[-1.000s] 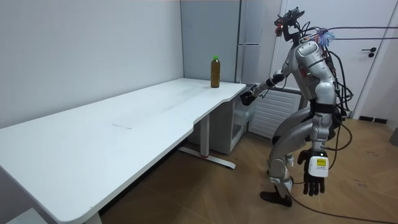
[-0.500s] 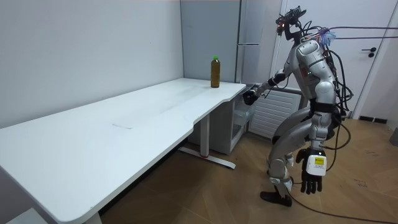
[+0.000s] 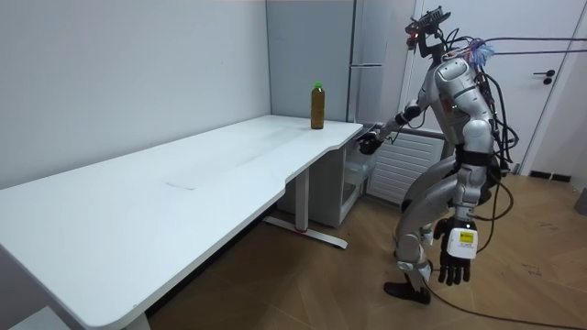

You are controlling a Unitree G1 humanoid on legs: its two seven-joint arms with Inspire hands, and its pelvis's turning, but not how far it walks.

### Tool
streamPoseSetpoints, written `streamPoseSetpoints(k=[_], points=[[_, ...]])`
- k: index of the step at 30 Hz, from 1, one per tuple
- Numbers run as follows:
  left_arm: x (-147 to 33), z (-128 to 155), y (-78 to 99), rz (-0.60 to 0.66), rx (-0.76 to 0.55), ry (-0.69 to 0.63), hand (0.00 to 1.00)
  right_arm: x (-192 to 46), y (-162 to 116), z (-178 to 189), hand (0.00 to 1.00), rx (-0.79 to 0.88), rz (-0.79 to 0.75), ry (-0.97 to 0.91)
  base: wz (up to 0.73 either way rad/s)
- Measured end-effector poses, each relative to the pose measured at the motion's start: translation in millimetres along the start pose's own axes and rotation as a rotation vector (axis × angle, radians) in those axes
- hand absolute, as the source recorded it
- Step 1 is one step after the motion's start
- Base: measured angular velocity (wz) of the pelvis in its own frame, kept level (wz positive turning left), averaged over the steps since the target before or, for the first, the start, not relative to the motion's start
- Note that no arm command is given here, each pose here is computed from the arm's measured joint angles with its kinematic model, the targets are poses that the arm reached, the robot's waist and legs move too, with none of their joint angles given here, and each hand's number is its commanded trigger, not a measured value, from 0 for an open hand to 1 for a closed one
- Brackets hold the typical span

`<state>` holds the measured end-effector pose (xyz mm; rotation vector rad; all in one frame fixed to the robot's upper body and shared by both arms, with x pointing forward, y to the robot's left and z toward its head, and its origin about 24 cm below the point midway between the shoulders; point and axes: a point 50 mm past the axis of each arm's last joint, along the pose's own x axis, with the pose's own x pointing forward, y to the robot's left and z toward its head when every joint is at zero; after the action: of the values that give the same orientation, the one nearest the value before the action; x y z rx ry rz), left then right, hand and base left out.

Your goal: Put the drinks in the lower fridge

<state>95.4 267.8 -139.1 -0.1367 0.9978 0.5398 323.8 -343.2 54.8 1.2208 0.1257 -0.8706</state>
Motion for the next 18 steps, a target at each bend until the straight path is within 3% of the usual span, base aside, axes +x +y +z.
streamPoseSetpoints(k=[9, 10, 18], points=[[-0.7, -2.5, 1.4, -0.003, 0.020, 0.007, 0.00, -0.1, -0.3, -3.5, 0.00, -0.037, 0.000, 0.006, 0.00], [-0.7, -2.5, 1.7, -0.002, 0.020, 0.007, 0.00, -0.1, -0.3, -3.5, 1.00, -0.037, 0.001, 0.006, 0.00], [-1.9, -6.5, 5.1, 0.004, 0.021, 0.019, 0.00, 0.1, -1.8, -3.9, 1.00, -0.083, -0.007, 0.002, 0.00]])
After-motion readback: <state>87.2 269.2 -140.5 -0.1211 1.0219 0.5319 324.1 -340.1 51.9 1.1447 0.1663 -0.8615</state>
